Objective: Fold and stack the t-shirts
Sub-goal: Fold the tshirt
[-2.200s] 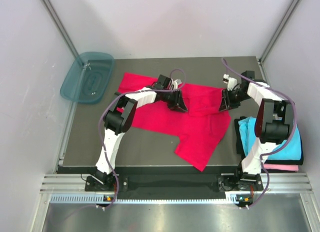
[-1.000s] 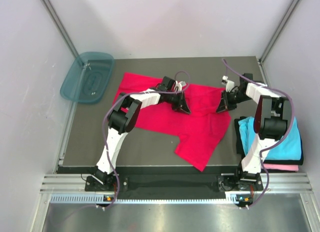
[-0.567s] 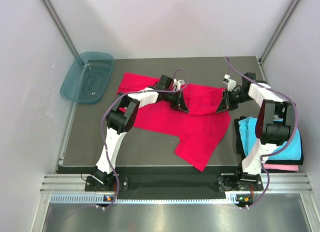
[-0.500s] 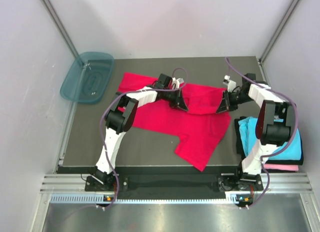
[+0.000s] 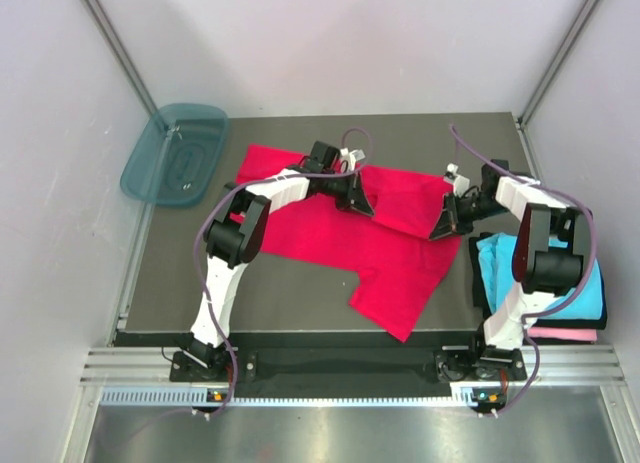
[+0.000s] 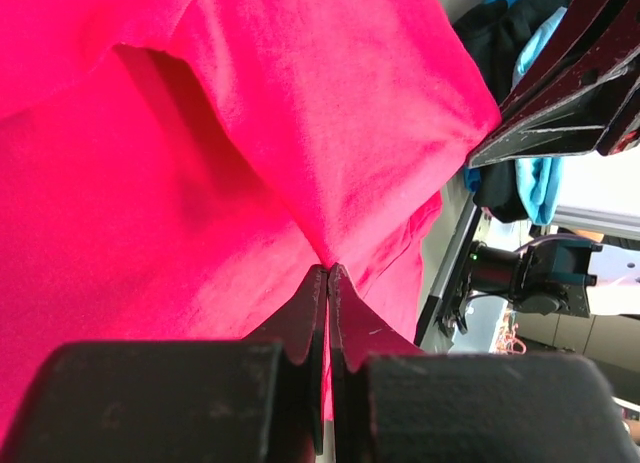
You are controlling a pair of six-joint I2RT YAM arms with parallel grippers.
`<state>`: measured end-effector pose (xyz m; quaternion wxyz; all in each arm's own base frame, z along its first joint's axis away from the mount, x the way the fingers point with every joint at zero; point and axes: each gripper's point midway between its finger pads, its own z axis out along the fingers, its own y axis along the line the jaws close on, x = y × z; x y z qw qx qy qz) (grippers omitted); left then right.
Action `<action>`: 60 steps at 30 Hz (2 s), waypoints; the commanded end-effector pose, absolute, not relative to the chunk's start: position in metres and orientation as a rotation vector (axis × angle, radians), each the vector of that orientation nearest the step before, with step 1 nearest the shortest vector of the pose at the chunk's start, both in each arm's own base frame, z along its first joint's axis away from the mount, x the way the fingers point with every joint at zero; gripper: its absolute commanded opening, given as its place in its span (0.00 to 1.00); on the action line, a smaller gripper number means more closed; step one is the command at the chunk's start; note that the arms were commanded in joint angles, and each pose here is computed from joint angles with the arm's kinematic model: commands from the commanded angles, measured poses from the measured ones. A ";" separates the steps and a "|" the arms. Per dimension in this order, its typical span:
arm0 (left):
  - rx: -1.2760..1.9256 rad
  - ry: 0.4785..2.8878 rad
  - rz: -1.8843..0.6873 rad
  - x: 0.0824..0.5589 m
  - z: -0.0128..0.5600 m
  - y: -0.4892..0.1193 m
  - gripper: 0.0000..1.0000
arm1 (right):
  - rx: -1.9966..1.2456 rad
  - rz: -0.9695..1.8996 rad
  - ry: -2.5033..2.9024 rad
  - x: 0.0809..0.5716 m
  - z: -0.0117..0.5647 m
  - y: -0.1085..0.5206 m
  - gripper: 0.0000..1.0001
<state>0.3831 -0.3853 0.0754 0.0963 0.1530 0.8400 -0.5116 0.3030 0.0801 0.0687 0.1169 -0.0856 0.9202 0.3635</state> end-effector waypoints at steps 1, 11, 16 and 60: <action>0.516 2.413 -1.547 0.379 0.109 -0.382 0.00 | -0.251 1.102 2.659 0.296 0.082 0.085 0.01; 0.480 2.392 -1.477 0.392 0.124 -0.351 0.28 | -0.345 1.211 2.674 0.282 0.094 0.096 0.33; 0.485 2.297 -1.356 0.424 0.154 -0.322 0.35 | -0.408 1.127 2.636 0.307 0.119 0.087 0.39; 0.502 2.373 -0.010 0.602 0.037 -0.087 0.54 | -0.265 0.324 2.670 0.510 0.027 -0.035 0.13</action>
